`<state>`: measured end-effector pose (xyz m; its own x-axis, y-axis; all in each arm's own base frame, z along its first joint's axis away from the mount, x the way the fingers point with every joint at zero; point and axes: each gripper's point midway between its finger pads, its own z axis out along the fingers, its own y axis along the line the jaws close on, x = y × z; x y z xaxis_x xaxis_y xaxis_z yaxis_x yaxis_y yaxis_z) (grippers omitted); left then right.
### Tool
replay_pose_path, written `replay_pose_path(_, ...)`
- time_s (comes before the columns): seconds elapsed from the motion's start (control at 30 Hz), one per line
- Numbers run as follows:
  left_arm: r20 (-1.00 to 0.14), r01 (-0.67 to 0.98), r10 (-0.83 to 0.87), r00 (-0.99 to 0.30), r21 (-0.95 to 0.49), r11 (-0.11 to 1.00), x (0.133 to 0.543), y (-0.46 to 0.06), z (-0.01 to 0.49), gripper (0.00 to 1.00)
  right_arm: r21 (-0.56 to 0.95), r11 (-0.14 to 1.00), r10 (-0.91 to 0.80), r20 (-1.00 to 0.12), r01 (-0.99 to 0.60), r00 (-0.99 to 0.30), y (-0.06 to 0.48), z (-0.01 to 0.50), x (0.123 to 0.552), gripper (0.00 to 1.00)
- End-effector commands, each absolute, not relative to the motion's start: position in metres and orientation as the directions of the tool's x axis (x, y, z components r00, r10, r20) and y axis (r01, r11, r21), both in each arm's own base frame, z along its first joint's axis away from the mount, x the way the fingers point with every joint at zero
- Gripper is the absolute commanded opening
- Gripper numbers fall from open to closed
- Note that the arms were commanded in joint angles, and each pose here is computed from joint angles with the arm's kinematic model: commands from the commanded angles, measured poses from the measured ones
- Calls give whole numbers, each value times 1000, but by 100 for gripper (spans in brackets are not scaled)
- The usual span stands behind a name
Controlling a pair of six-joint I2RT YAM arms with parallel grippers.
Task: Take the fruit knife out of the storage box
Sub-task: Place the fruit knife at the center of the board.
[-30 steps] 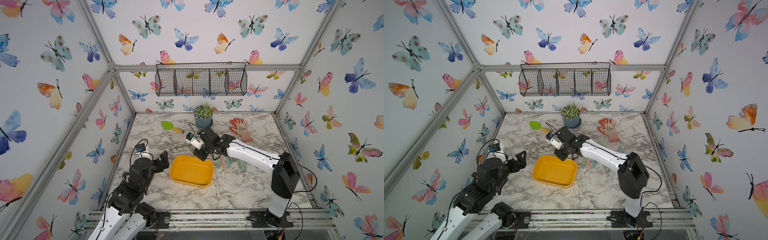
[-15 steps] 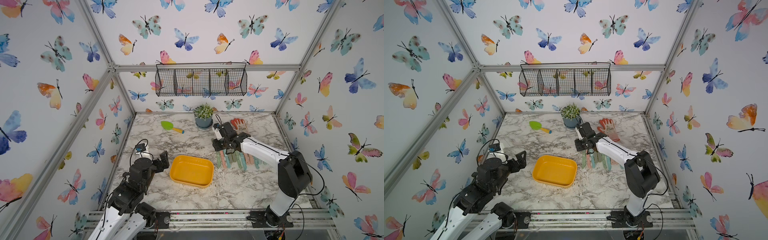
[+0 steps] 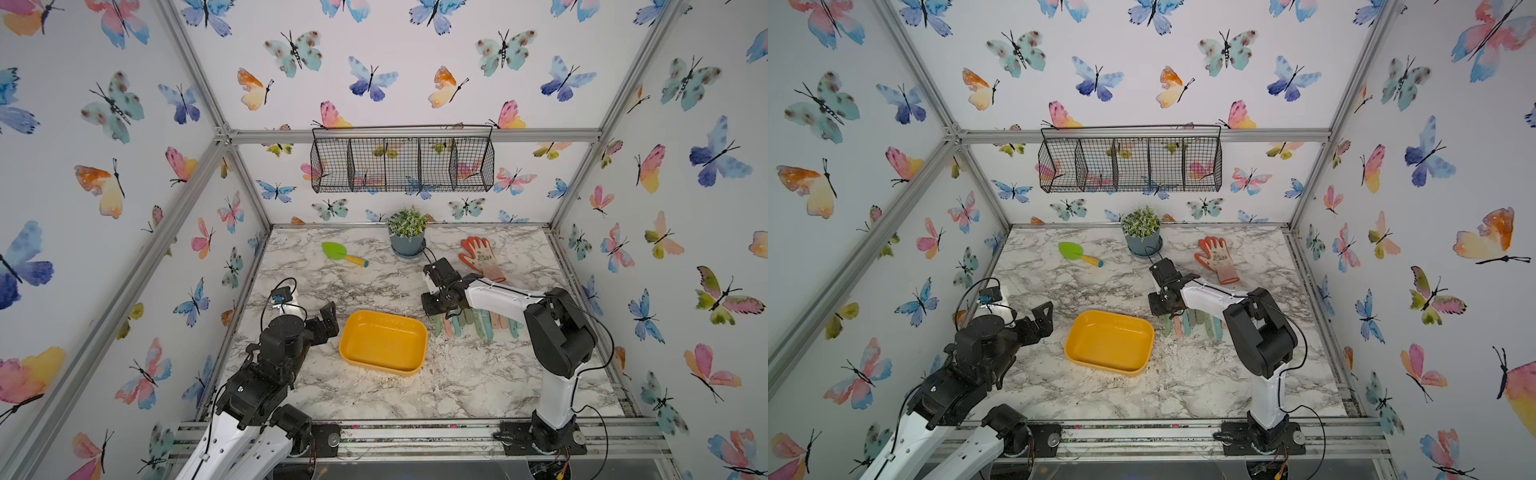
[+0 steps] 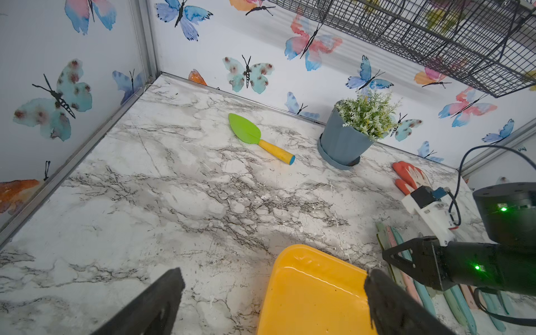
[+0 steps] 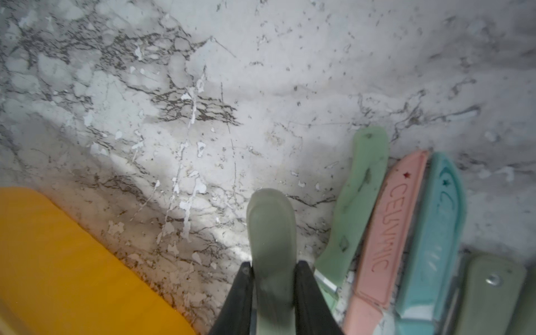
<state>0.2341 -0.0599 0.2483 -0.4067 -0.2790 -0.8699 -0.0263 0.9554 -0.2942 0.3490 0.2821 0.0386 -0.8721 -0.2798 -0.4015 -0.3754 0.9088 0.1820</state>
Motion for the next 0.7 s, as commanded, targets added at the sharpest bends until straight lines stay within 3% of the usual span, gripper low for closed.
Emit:
replay_pose_path(0.0,-865,-17,-274,-420,-294,956,234,-63,244,98,187,915,-269,-380,-358,-885,281,28,348,20)
replay_pose_path(0.67,-865,-21,-273,-420,-291,956,235,-62,244,98,171,929,-254,-356,-329,-899,281,14,354,21)
